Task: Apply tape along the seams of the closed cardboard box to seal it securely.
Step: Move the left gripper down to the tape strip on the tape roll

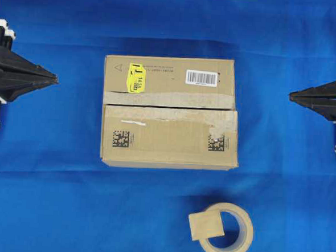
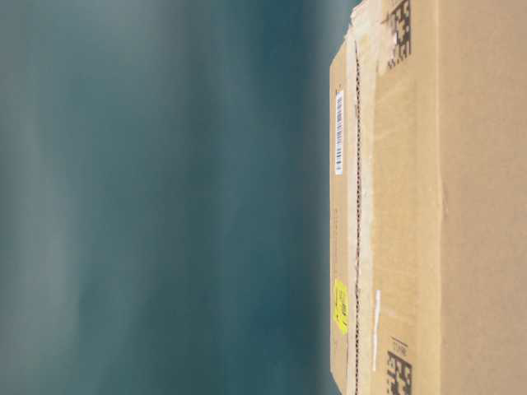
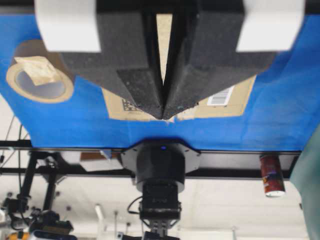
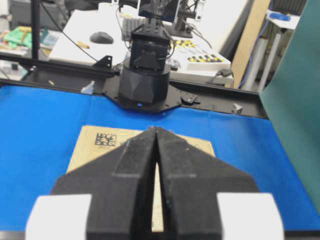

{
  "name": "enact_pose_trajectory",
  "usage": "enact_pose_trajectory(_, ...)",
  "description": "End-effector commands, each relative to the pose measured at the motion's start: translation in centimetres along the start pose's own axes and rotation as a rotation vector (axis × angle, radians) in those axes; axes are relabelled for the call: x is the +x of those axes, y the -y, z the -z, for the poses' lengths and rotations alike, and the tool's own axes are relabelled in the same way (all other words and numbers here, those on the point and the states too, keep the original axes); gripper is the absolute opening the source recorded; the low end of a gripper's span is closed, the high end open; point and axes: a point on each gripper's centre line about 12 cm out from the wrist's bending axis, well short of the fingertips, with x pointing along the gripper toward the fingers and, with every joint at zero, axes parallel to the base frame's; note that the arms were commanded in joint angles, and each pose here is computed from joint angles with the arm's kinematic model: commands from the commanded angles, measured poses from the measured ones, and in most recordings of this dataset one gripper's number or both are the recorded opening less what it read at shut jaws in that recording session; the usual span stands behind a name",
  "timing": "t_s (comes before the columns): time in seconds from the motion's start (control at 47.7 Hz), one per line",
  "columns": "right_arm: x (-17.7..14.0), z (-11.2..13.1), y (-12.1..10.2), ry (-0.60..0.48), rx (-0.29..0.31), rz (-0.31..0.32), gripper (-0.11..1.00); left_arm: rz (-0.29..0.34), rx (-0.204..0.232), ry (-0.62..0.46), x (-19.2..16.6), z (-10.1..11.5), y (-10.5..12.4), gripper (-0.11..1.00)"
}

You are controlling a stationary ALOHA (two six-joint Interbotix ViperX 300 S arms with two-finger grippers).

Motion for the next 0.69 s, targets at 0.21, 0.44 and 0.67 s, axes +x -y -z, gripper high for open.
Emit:
enact_pose_trajectory(0.21, 0.4, -1.1, 0.2, 0.009, -0.005, 0.009, 0.00, 0.081, 0.084, 0.003, 1.0, 0.1, 1.8, 0.00)
enact_pose_trajectory(0.44, 0.5, -0.7, 0.6, -0.008, -0.009, 0.029, 0.00, 0.206, 0.265, 0.017, 2.9, 0.7, 4.8, 0.00)
enact_pose_trajectory(0.67, 0.6, -1.2, 0.6, 0.003, -0.020, 0.031, 0.00, 0.351, 0.647, -0.010, 6.2, 2.7, 8.9, 0.00)
